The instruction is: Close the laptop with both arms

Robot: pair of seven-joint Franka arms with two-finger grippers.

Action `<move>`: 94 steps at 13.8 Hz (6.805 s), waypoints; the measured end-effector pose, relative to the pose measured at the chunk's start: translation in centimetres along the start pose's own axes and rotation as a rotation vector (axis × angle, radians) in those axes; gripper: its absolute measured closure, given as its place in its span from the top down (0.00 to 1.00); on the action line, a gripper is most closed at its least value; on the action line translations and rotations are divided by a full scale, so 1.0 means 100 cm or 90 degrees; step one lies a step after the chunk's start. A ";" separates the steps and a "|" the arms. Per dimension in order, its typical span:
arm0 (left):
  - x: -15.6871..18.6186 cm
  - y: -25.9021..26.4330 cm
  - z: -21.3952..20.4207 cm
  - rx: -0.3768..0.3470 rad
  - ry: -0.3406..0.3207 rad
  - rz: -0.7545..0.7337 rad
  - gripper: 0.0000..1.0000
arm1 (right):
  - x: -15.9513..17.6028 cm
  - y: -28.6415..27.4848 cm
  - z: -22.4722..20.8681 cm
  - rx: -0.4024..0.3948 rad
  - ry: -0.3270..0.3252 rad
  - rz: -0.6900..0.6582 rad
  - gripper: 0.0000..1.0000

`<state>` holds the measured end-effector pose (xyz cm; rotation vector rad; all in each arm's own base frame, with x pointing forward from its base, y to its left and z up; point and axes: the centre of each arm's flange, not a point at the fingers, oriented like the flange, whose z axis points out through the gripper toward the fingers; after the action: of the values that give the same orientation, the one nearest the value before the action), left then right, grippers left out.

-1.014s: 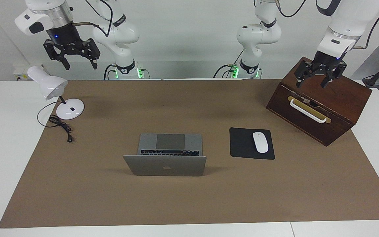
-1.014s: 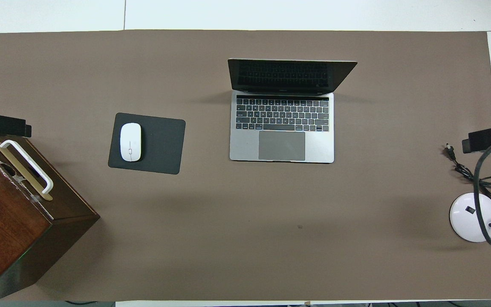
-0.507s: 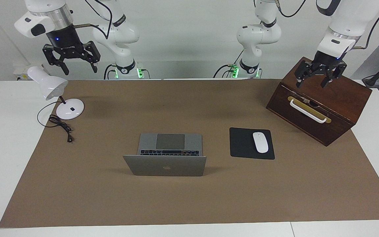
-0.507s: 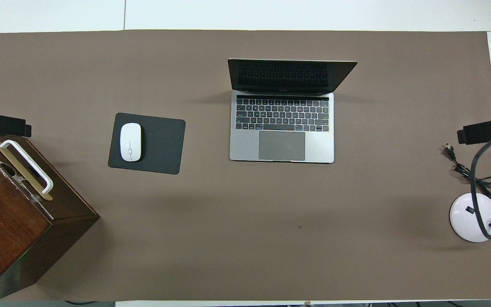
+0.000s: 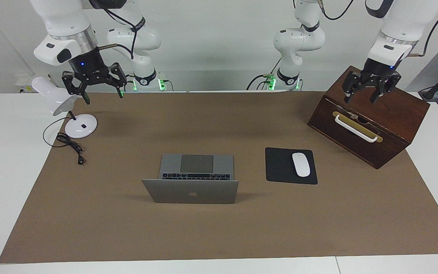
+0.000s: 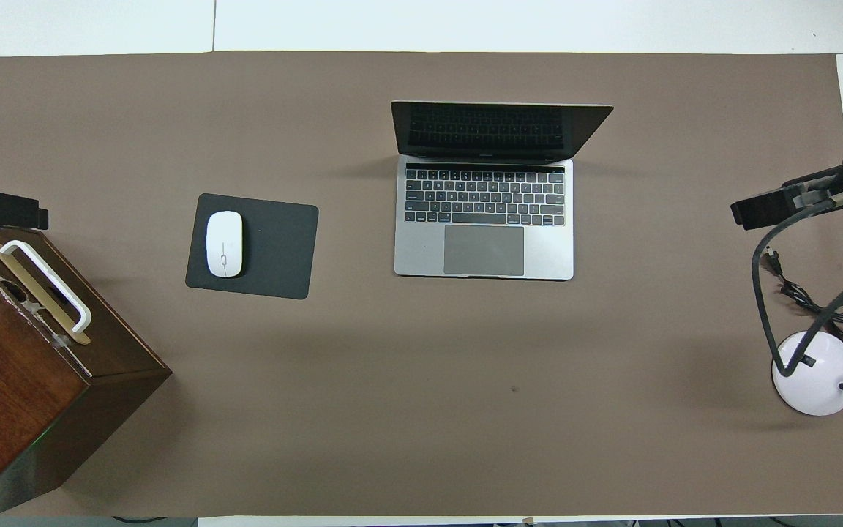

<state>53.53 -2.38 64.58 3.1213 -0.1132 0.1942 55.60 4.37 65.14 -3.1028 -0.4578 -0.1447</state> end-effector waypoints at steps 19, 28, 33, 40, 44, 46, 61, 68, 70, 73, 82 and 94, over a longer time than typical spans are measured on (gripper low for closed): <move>-0.034 0.053 0.059 -0.051 0.044 0.037 0.01 | 0.049 -0.033 0.050 -0.015 0.070 -0.276 1.00; -0.040 0.060 0.066 -0.082 0.113 0.011 0.01 | 0.072 -0.051 0.092 -0.003 0.071 -0.325 1.00; -0.055 0.108 0.093 -0.095 0.159 0.057 0.01 | 0.068 -0.055 0.107 0.007 0.056 -0.326 1.00; -0.079 0.163 0.128 -0.115 0.221 0.118 0.01 | 0.071 -0.068 0.115 -0.012 0.050 -0.447 1.00; -0.092 0.186 0.144 -0.133 0.254 0.139 0.01 | 0.076 -0.077 0.121 -0.046 0.040 -0.484 1.00; -0.098 0.197 0.160 -0.137 0.263 0.149 0.01 | 0.078 -0.078 0.121 -0.054 0.042 -0.489 1.00; -0.100 0.265 0.268 -0.160 0.330 0.188 0.01 | 0.131 -0.065 0.142 -0.072 0.060 -0.535 1.00; -0.111 0.294 0.318 -0.165 0.341 0.216 0.01 | 0.144 -0.065 0.163 -0.084 0.078 -0.551 1.00; -0.113 0.301 0.320 -0.169 0.343 0.224 0.01 | 0.145 -0.070 0.161 -0.086 0.085 -0.555 1.00; -0.122 0.317 0.325 -0.177 0.349 0.241 0.01 | 0.147 -0.084 0.158 -0.088 0.089 -0.571 1.00; -0.126 0.332 0.360 -0.182 0.376 0.251 0.01 | 0.149 -0.114 0.170 -0.073 0.087 -0.576 1.00; -0.129 0.336 0.369 -0.181 0.368 0.258 0.01 | 0.149 -0.116 0.170 -0.070 0.088 -0.566 1.00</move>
<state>42.82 -35.57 26.67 2.5985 -0.6854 0.9666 68.03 20.09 49.42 -2.6921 -1.8091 -0.3773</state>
